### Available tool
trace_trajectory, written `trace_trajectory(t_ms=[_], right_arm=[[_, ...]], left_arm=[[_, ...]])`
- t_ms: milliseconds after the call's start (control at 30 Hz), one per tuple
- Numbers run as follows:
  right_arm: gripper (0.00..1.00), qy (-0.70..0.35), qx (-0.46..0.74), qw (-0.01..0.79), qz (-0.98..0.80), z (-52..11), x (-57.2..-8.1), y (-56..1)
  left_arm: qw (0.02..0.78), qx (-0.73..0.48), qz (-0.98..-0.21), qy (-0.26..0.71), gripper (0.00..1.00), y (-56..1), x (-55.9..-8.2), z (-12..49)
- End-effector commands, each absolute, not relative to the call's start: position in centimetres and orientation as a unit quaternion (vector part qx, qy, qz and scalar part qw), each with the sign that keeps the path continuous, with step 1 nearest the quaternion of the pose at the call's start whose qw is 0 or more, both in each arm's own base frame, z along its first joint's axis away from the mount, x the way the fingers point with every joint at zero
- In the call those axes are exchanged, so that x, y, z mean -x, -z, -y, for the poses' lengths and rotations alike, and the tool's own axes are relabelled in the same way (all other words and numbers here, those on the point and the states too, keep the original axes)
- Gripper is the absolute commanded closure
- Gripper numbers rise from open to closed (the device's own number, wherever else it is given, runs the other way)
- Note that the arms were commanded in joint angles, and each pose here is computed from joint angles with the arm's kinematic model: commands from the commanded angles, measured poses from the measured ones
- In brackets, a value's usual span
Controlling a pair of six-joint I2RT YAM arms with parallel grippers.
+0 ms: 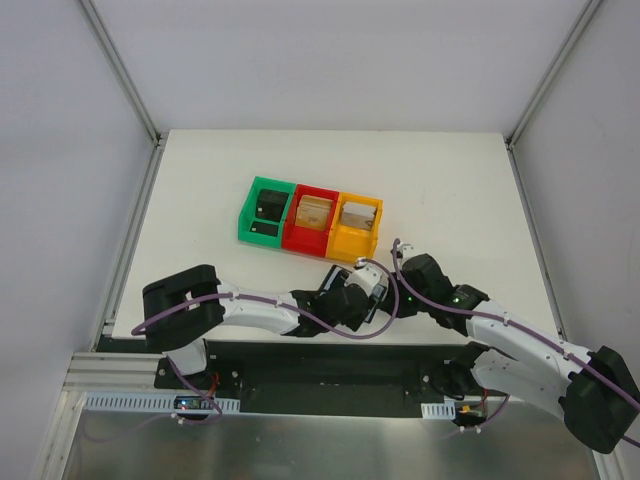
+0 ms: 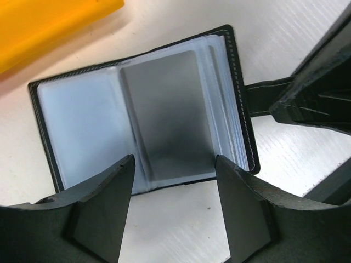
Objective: Take the credit cards out of the card holder
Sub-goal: Remove the credit card from the card holder.
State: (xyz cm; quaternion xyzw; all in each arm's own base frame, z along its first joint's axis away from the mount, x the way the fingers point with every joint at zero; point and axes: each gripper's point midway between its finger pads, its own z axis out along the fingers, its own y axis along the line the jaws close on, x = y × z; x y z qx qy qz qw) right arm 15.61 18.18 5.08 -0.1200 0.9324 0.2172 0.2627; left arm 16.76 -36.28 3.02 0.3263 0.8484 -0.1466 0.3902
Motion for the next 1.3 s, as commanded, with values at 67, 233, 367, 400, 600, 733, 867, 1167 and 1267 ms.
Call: trace_trajectory(t_ms=[67, 233, 367, 400, 600, 733, 867, 1167, 1267], right_arm=[[1.00, -0.227, 0.123, 0.272, -0.927, -18.8, -16.2, -6.3], [0.99, -0.227, 0.124, 0.272, -0.927, -18.8, -16.1, -6.3], [1.00, -0.229, 0.128, 0.271, -0.926, -18.9, -16.0, -6.3], [1.00, -0.227, 0.128, 0.270, -0.927, -18.8, -16.0, -6.2], [1.00, -0.230, 0.129, 0.270, -0.926, -18.8, -15.8, -6.2], [1.00, -0.247, 0.136, 0.272, -0.920, -19.1, -15.5, -6.9], [1.00, -0.240, 0.185, 0.264, -0.916, -18.6, -14.5, -8.4], [1.00, -0.230, 0.227, 0.262, -0.910, -17.9, -13.8, -11.0], [1.00, -0.223, 0.227, 0.254, -0.913, -17.7, -13.7, -10.5]], left_arm=[[0.409, -0.310, -0.852, 0.099, 0.43, -3.6, -17.7, 34.6], [0.419, -0.277, -0.861, 0.086, 0.44, -3.7, -18.2, 33.4], [0.433, -0.249, -0.862, 0.084, 0.45, -4.4, -18.7, 32.4], [0.436, -0.245, -0.862, 0.083, 0.45, -4.6, -18.8, 32.2], [0.451, -0.219, -0.859, 0.107, 0.46, -6.2, -19.2, 32.0], [0.462, -0.208, -0.845, 0.171, 0.45, -7.6, -18.6, 32.9], [0.473, -0.184, -0.833, 0.221, 0.44, -9.1, -18.2, 32.7], [0.461, -0.197, -0.813, 0.296, 0.43, -11.1, -16.5, 33.8], [0.452, -0.211, -0.811, 0.304, 0.42, -10.9, -16.2, 34.6]])
